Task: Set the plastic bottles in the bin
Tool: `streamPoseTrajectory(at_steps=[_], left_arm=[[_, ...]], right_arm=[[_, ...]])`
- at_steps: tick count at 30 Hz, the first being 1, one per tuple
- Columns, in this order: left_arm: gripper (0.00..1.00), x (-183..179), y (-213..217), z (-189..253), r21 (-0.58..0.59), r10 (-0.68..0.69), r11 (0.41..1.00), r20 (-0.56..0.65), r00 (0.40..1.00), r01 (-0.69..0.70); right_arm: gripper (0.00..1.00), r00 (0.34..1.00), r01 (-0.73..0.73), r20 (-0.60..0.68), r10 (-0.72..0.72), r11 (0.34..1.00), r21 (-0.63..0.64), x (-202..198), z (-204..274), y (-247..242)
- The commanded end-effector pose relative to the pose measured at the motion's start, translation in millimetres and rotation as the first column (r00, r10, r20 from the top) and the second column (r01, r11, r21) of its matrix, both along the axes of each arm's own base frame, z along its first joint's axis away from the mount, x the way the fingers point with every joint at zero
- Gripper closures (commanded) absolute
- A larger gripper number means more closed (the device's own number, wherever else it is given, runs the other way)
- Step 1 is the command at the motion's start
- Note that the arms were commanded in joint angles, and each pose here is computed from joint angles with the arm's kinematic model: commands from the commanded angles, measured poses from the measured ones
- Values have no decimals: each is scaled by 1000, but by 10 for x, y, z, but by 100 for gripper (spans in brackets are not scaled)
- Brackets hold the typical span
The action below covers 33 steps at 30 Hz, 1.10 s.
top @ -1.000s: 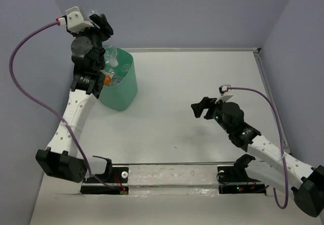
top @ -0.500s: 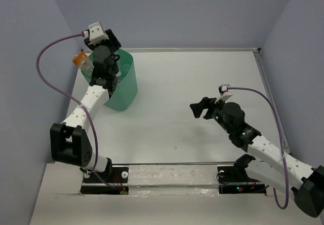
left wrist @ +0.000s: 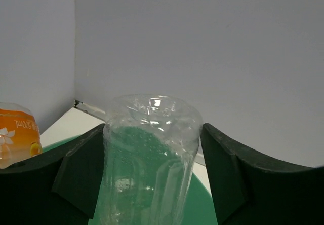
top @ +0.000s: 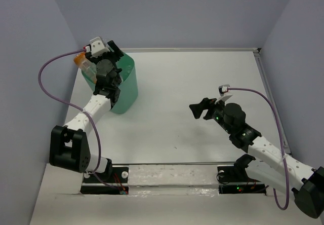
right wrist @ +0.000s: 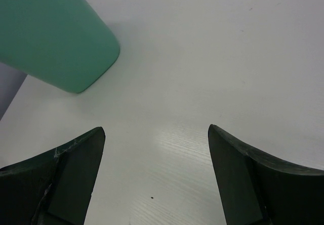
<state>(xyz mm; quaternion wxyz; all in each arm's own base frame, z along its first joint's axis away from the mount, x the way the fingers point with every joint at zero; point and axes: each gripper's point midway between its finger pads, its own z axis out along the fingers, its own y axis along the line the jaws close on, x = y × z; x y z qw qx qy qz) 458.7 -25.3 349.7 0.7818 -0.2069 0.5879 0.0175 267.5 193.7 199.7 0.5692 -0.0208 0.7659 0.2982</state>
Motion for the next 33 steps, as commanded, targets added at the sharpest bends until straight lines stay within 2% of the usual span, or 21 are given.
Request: streamPoseTrajectory(at_steps=[1,2,4,13,24,29,33], left_arm=[[11,-279,47,448,-62,25,998,129,991,-18],[5,-332,30,492,-64,18,998,134,991,-10],[1,-391,4,497,-64,9,998,135,991,-1],[1,-636,-134,650,-72,-46,996,163,986,58],[1,-955,-610,1373,-24,-200,977,253,947,213],[1,-1308,-845,1760,-57,-347,922,320,882,383],[1,-1614,-1027,1824,-93,-493,832,329,806,547]], right_arm=[[12,998,-4,65,1,999,45,15,190,5],[12,998,-3,65,0,999,45,13,188,0],[12,998,-2,67,-1,999,51,6,200,-4],[12,998,-1,66,-3,999,51,8,192,-5],[12,998,6,60,-8,999,45,35,181,1],[12,996,-8,90,1,997,78,-23,279,-11],[10,990,-45,141,28,992,117,-127,507,-15]])
